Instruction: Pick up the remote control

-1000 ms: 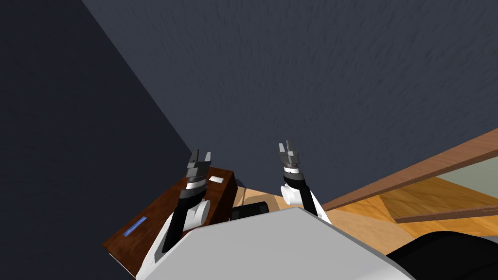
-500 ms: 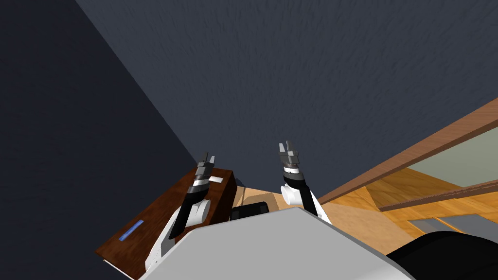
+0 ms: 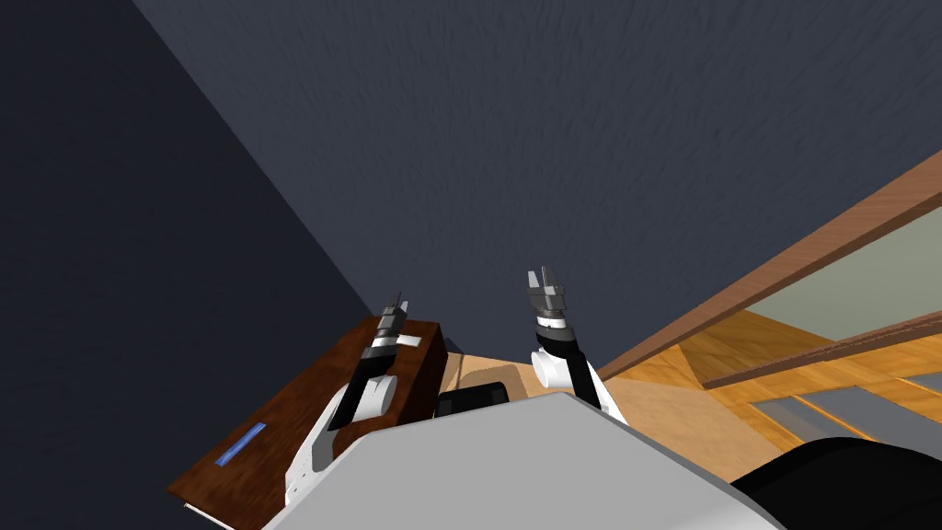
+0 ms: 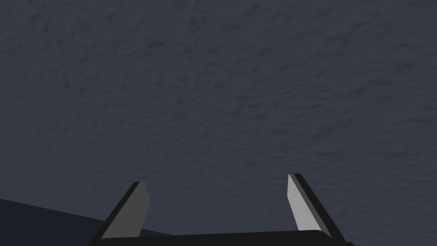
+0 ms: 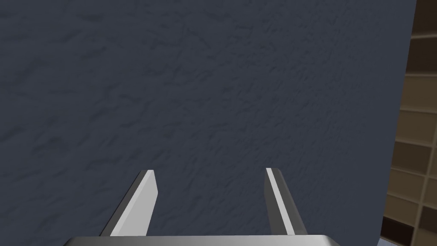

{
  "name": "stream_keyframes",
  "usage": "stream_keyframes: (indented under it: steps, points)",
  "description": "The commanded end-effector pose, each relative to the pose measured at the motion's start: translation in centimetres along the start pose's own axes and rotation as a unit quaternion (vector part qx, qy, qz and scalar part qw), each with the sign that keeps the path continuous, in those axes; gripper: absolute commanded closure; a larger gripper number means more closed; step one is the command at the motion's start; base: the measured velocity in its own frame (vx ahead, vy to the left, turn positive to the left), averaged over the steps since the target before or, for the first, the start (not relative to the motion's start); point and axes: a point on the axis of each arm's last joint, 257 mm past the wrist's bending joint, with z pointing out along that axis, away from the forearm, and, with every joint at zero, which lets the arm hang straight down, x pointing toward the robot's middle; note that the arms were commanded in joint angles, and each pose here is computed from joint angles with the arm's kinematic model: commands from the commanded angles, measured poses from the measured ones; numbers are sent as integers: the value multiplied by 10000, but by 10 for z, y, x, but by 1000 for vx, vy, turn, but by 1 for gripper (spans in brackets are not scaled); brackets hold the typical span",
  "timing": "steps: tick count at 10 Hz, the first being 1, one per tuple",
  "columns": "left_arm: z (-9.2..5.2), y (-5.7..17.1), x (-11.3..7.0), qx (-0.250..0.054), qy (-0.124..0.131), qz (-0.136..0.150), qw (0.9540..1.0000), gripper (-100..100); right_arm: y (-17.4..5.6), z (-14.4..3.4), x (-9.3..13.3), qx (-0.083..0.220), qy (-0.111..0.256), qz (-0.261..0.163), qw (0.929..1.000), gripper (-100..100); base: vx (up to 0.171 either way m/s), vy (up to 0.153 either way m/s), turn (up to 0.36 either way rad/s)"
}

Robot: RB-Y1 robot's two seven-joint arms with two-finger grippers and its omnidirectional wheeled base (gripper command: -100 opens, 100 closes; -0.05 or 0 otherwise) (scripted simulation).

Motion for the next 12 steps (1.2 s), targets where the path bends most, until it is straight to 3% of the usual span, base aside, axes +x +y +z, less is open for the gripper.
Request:
stream_keyframes:
  steps: [1,4,7,11,12]
  points:
    - [3,26,-3,-312,30,86,9995,-100,0,0,0,0,0,0,10000,0,-1,8,-71]
    - [-1,61,-6,-724,56,175,9972,-100,0,0,0,0,0,0,10000,0,1,12,-44]
    - [-8,117,-15,-1430,106,347,9891,-100,0,0,0,0,0,0,10000,0,8,15,-69]
    - [-22,173,-25,-2161,156,514,9749,-100,0,0,0,0,0,0,10000,0,11,12,-46]
    - [-24,189,-30,-2401,189,590,9688,-100,0,0,0,0,0,0,10000,0,17,10,-47]
